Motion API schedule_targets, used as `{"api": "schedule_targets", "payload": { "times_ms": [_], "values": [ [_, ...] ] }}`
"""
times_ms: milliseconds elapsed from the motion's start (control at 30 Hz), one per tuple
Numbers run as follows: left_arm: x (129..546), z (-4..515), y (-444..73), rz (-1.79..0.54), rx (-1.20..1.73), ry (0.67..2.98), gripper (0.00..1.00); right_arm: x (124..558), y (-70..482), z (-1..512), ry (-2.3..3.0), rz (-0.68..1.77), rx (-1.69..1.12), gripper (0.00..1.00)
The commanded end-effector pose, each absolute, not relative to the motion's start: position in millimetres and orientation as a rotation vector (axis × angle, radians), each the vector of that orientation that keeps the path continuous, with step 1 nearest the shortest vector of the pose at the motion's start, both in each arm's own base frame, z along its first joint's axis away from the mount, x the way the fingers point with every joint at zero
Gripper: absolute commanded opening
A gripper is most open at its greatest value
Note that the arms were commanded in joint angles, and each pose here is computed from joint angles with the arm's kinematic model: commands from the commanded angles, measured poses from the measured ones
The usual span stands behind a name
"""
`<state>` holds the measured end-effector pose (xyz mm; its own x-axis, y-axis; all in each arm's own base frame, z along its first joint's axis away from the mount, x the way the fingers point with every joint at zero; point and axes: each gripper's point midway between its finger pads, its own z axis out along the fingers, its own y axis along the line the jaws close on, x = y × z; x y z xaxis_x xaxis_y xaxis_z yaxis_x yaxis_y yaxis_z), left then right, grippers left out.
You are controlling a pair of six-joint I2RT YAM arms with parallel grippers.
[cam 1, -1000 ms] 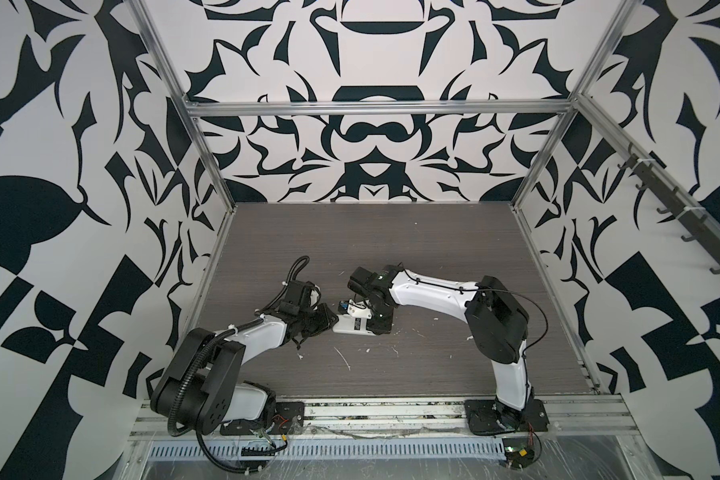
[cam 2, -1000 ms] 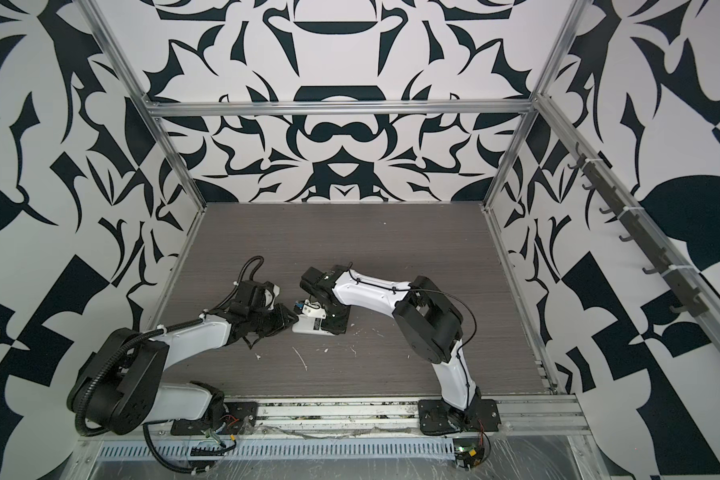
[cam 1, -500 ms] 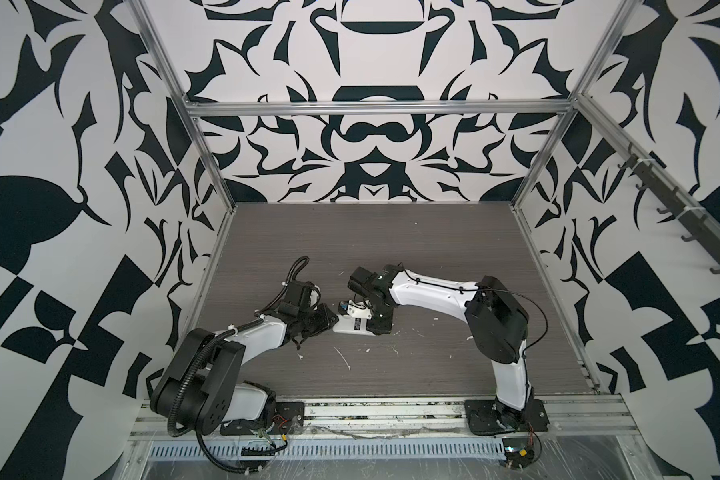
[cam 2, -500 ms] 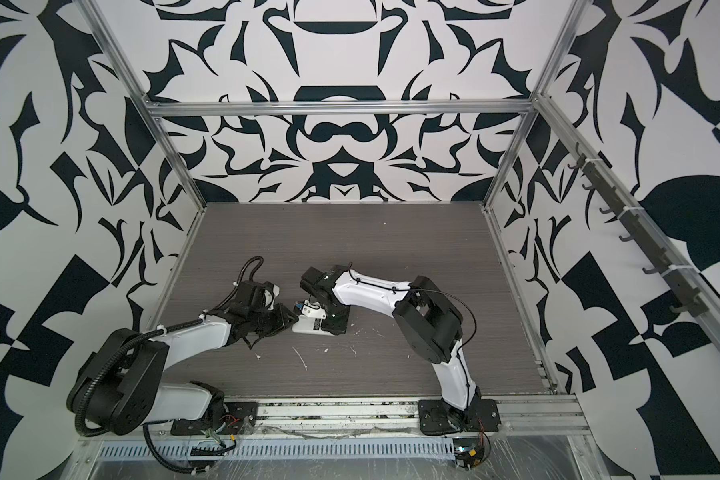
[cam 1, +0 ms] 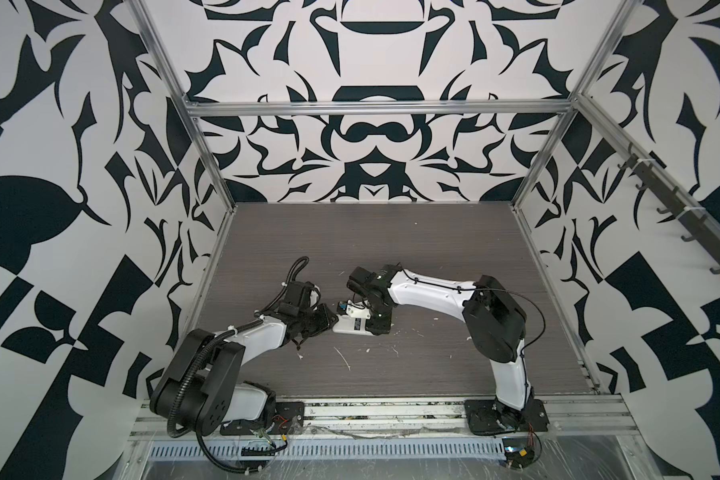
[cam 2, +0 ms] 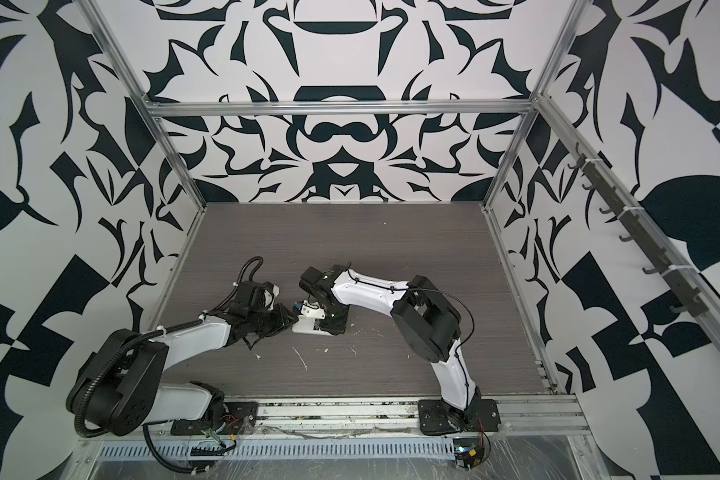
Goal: Load the batteries into the remote control
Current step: 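Slide the white cover along the remote toward the left gripper, then push the cover fully shut over the batteries with the right gripper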
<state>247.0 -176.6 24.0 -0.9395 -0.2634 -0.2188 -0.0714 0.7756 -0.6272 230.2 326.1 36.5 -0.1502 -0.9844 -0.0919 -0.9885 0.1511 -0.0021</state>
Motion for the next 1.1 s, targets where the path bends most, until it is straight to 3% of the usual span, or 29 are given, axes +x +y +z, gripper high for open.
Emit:
{"api": "schedule_targets", "payload": {
  "times_ms": [0, 1067],
  "values": [
    [231.8, 6.6, -164.7, -0.859, -0.308, 2.743, 0.25, 229.3, 332.2, 41.0, 2.305, 0.11, -2.025, 0.2],
    [230.3, 5.9, -164.4, -0.861, -0.312, 2.742, 0.25, 228.7, 341.2, 39.4, 2.272, 0.137, -2.141, 0.26]
  ]
}}
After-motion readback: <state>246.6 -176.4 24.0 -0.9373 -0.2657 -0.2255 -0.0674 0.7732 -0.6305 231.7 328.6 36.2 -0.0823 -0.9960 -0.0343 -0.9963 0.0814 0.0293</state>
